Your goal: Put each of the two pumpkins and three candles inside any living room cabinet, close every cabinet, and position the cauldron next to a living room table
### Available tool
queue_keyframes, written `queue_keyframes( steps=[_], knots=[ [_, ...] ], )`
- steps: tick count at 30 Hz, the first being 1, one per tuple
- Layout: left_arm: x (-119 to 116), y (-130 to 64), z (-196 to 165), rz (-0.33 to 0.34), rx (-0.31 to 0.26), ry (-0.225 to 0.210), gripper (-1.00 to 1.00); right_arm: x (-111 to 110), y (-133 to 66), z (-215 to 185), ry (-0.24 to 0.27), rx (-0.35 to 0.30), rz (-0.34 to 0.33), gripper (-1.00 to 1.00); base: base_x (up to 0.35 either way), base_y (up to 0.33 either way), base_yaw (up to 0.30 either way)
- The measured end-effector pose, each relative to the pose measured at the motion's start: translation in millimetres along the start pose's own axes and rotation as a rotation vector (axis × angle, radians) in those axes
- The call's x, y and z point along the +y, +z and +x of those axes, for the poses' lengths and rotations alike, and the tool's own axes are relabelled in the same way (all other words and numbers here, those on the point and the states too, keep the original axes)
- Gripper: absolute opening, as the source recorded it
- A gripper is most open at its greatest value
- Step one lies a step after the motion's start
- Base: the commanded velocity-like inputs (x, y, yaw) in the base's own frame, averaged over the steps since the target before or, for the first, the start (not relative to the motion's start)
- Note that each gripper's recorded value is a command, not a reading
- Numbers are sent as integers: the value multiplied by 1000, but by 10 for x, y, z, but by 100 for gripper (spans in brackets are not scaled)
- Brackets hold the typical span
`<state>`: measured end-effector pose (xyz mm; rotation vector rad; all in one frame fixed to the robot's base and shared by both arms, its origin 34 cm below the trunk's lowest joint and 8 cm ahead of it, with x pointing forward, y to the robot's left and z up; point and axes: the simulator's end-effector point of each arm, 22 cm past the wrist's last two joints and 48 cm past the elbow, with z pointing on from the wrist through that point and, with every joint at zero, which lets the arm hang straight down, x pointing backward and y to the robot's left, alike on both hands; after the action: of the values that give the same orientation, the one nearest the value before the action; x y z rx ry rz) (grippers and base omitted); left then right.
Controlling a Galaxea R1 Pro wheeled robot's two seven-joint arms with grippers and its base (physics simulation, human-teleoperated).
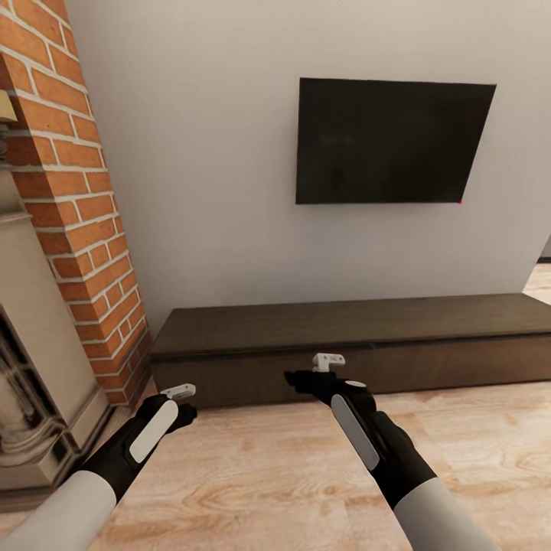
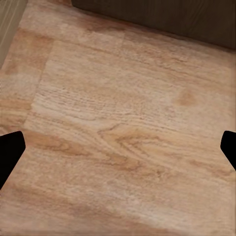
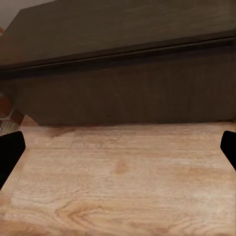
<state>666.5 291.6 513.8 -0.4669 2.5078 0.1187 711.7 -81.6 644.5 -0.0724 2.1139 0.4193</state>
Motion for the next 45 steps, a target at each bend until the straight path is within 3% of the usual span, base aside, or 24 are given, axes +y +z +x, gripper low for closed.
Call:
queue_keyframes(
  steps=[10,24,29,34,41,45],
  knots=[
    [-20,-149,-146,0,3,1,100,20,-53,-174,-3,6,8,100,0,0,0],
    [91,-301,-303,-25,23,-5,100,-141,-34,-41,13,101,61,100,0,0,0],
    [452,-139,69,-119,125,2,100,-309,-10,207,23,173,102,100,0,0,0],
    [709,1,424,-139,196,-1,100,-610,-15,738,43,298,170,100,0,0,0],
    [1259,169,795,-196,162,26,100,-1082,-105,1368,82,350,277,100,0,0,0],
    [1549,182,1129,-196,148,32,100,-1362,-292,1872,96,392,328,100,0,0,0]
  ],
)
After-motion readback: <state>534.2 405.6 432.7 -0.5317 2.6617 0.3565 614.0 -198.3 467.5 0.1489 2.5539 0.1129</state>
